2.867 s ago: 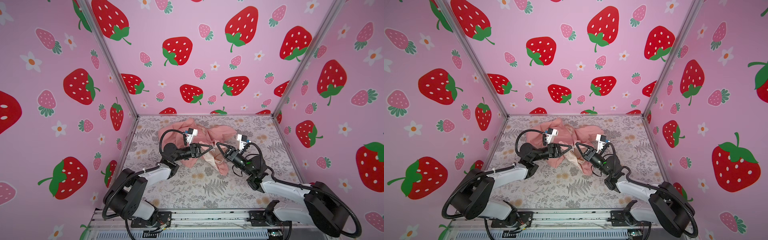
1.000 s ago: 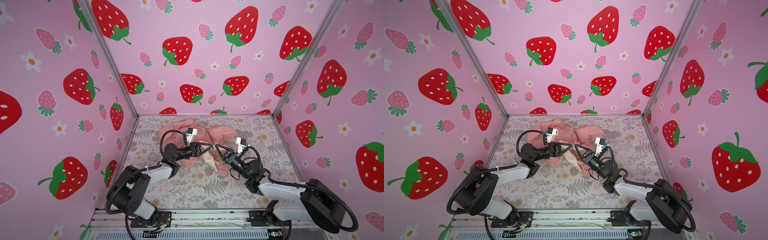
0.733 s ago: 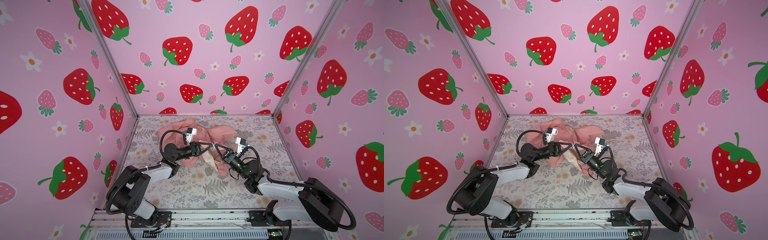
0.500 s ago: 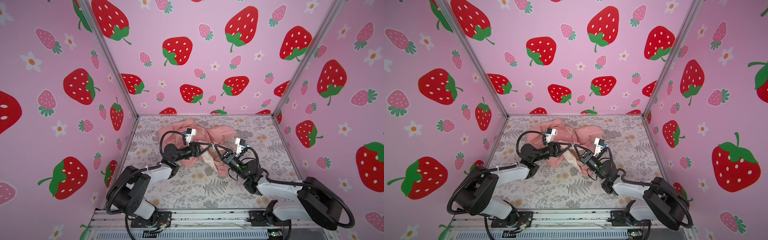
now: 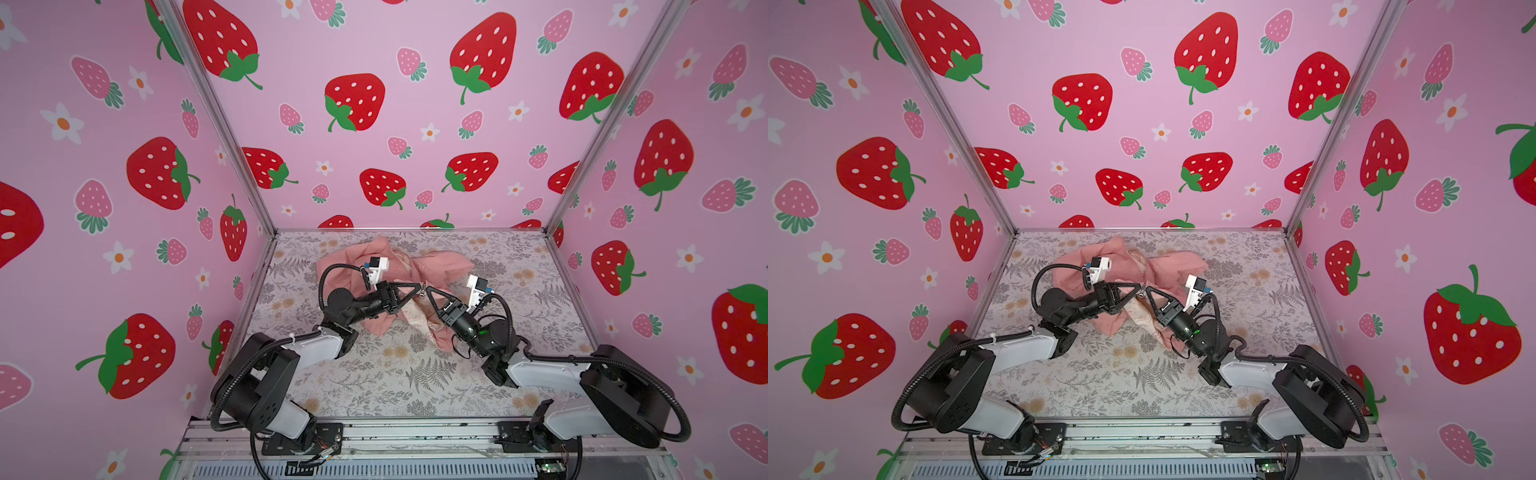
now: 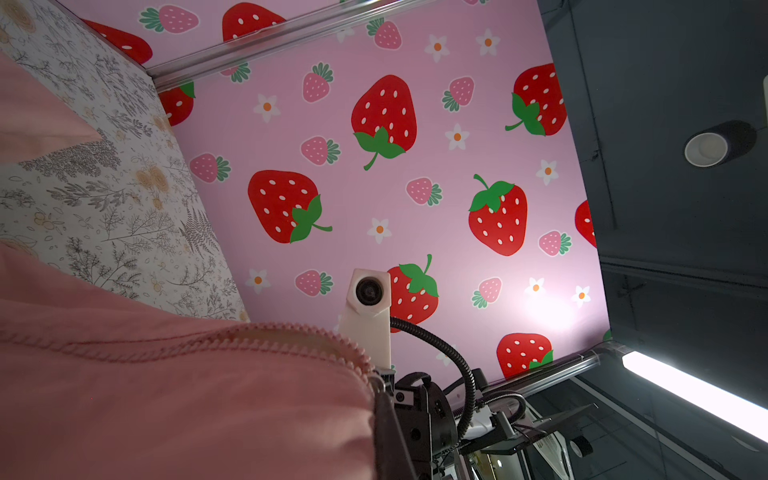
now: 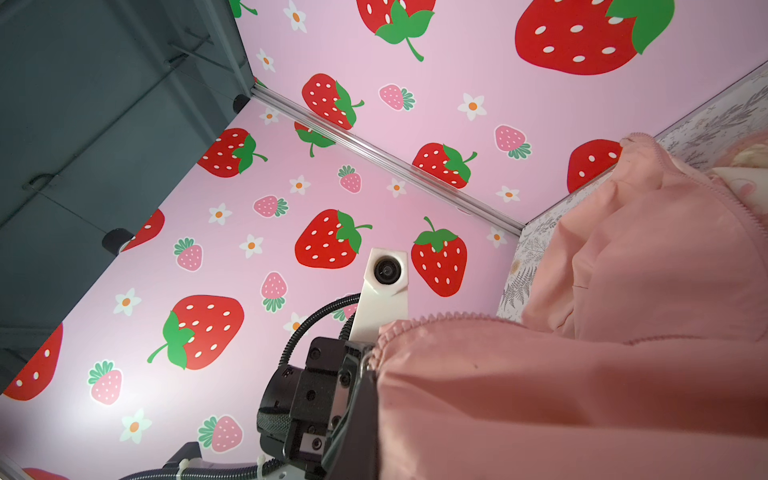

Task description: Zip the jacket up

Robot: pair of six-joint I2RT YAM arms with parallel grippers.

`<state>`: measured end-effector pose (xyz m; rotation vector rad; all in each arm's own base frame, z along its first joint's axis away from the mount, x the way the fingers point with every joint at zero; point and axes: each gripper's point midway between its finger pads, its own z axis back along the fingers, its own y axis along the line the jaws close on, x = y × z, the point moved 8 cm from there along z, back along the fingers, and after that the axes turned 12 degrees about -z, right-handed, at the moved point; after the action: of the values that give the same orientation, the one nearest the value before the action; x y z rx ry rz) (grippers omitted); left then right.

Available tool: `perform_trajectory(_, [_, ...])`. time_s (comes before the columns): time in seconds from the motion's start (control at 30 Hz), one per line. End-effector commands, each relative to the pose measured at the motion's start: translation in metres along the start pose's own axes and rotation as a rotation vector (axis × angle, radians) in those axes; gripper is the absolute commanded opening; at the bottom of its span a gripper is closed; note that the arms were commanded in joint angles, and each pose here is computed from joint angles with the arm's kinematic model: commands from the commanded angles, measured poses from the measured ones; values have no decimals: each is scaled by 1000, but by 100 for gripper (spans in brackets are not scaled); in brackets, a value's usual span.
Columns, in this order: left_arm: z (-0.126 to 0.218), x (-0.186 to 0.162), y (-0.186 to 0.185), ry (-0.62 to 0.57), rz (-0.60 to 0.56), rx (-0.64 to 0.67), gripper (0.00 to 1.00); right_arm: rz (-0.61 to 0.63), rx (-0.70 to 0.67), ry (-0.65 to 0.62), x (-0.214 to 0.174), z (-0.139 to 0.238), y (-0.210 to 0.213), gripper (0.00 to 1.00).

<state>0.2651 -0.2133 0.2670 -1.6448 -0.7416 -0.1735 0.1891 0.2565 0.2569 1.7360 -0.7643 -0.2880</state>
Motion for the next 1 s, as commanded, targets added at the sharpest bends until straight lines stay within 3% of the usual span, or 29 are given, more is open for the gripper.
perform_trajectory(0.0, [7, 31, -22, -212, -79, -51, 0, -11, -27, 185, -26, 5, -7, 0])
perform_trajectory(0.23, [7, 23, -18, -185, -74, -44, 0, -12, -40, 185, -24, 4, -3, 0])
perform_trajectory(0.4, [6, 19, -18, -175, -69, -43, 11, -18, -41, 176, -20, 1, -3, 0])
perform_trajectory(0.57, [7, 16, -17, -166, -62, -42, 15, -19, -42, 170, -17, 2, -2, 0])
perform_trajectory(0.77, [4, 12, -16, -137, -55, -40, 12, -12, -38, 157, -13, 3, 1, 0])
perform_trajectory(0.97, [1, 3, -14, -93, -54, -8, 24, -8, -26, 140, -7, 4, 6, 0])
